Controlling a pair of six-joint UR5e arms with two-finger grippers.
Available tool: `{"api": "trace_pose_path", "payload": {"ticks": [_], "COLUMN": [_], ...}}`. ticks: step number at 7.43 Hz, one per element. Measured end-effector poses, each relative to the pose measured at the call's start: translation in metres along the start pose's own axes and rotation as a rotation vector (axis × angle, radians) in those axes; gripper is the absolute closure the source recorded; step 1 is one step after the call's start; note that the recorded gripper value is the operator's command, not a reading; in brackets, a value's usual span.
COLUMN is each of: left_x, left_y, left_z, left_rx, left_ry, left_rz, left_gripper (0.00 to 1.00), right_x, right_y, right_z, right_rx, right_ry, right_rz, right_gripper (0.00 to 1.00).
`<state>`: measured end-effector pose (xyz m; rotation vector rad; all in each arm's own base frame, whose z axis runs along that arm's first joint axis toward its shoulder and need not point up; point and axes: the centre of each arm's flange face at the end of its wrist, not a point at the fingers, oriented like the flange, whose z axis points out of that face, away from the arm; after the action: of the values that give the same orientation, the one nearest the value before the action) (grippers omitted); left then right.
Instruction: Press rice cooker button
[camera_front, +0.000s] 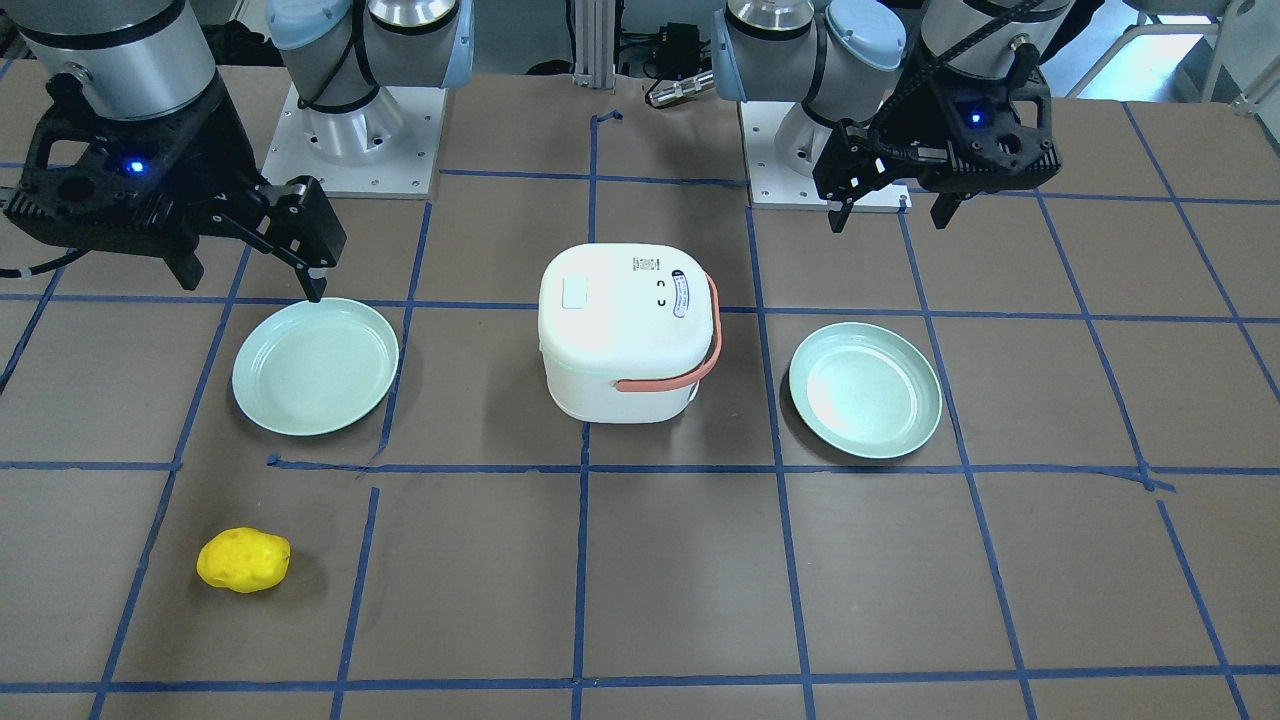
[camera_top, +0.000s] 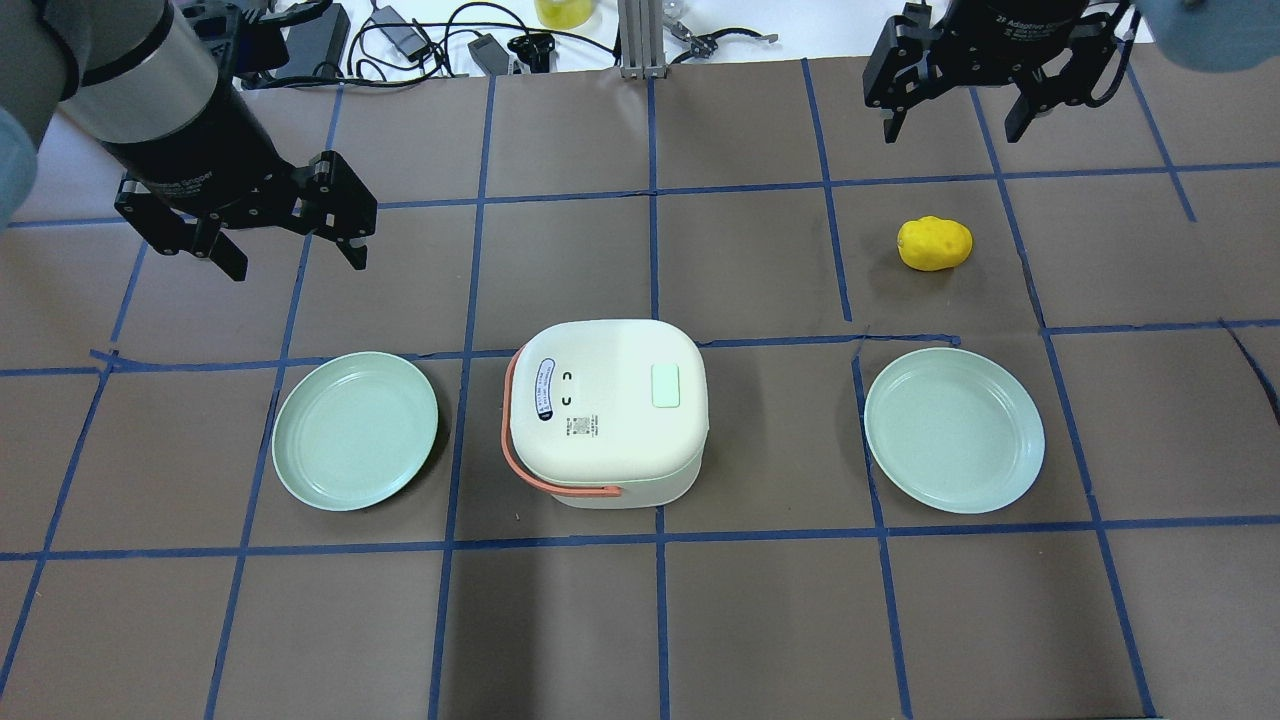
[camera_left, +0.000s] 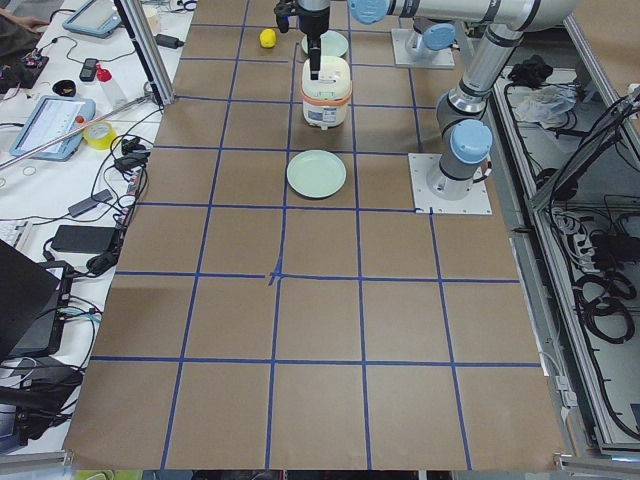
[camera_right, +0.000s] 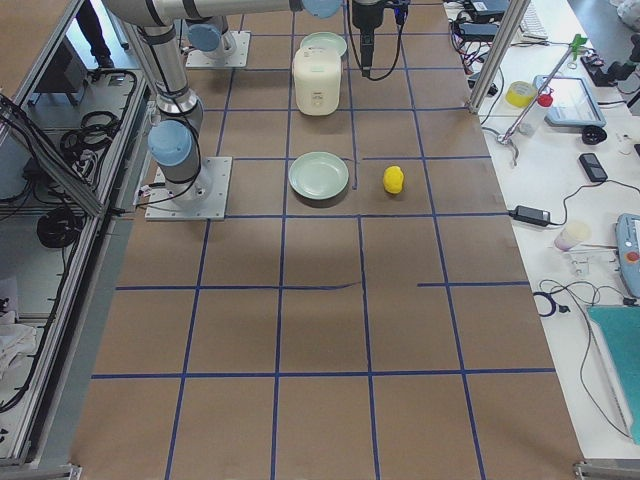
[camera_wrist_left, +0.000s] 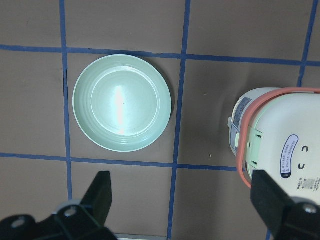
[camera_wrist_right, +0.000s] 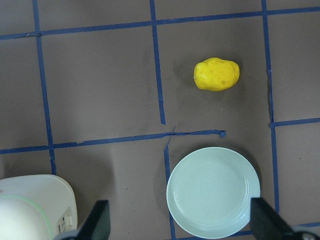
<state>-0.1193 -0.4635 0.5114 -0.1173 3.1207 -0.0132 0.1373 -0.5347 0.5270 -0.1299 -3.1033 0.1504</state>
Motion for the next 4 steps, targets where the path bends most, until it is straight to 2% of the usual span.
{"api": "trace_pose_path", "payload": {"ticks": [4], "left_x": [0.0000], "left_y": [0.0000], "left_z": [0.0000], "left_rx": [0.000], "left_ry": [0.000], "left_rz": [0.001], "left_gripper": [0.00], "right_x": [-0.0026], "right_y": [0.0054], "right_z": [-0.0019], "right_rx": [-0.001], "right_ry": [-0.002], "right_rz": [0.005], "right_gripper": [0.00]}}
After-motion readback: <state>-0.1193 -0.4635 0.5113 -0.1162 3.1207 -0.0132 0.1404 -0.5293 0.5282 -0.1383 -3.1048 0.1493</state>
